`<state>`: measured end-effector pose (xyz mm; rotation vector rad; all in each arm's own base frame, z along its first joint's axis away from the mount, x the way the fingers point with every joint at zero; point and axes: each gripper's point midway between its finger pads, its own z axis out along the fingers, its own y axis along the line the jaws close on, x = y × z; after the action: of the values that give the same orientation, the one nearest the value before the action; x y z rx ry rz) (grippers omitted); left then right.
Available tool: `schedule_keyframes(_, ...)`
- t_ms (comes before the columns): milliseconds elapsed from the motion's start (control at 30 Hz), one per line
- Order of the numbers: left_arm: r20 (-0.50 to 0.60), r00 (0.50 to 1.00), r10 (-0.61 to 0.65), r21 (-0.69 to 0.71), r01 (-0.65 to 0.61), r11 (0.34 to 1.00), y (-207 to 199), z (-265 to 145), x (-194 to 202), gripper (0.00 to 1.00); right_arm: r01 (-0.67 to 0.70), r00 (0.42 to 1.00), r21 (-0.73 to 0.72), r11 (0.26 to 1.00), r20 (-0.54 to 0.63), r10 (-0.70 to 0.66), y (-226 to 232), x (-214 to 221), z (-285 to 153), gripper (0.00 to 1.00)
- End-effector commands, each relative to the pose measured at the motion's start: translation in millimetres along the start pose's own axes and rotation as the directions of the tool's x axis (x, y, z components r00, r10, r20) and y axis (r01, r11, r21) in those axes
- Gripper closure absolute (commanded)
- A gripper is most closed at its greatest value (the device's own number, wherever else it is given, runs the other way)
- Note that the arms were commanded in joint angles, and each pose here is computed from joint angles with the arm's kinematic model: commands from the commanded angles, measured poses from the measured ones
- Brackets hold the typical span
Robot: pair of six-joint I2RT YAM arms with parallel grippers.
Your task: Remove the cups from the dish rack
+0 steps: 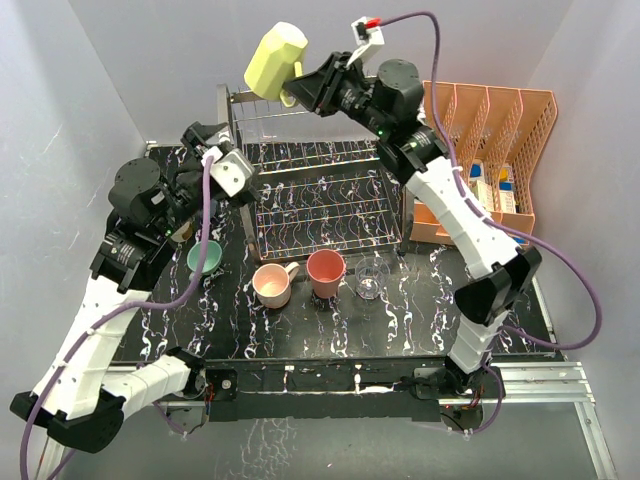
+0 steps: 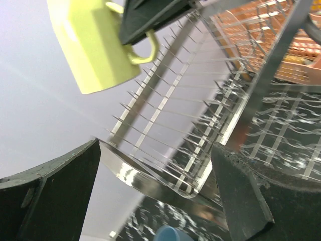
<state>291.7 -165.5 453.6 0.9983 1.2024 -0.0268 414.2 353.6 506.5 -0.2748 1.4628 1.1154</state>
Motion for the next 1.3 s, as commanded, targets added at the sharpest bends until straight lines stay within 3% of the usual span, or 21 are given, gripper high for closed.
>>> schedule_keyframes(0,0.130,0.961,0.243,-0.152,-0.223,0.963,38,6,-37,0.11,0.055,0.966,-0.249,0.967,0.259,0.011,92,-100,-58,0.92)
schedule_keyframes(167,0.189,0.878,0.439,-0.219,-0.398,0.891,44,16,-50,0.13,0.004,0.979,-0.287,0.958,0.195,0.054,102,-82,-83,0.92)
schedule_keyframes(500,0.332,0.727,0.601,-0.279,-0.534,0.798,26,21,-72,0.25,-0.123,0.981,-0.364,0.923,0.098,0.169,113,-48,-118,0.92)
schedule_keyframes(833,0.368,0.668,0.647,-0.344,-0.549,0.762,27,19,-83,0.33,-0.207,0.971,-0.400,0.893,0.028,0.238,116,-33,-124,0.92)
schedule_keyframes(1033,0.369,0.626,0.687,-0.356,-0.588,0.726,21,21,-81,0.34,-0.289,0.948,-0.488,0.824,-0.028,0.316,128,-25,-132,0.92)
schedule_keyframes(1267,0.373,0.604,0.705,-0.382,-0.592,0.709,22,22,-84,0.43,-0.357,0.924,-0.551,0.755,-0.087,0.373,138,-20,-143,0.92)
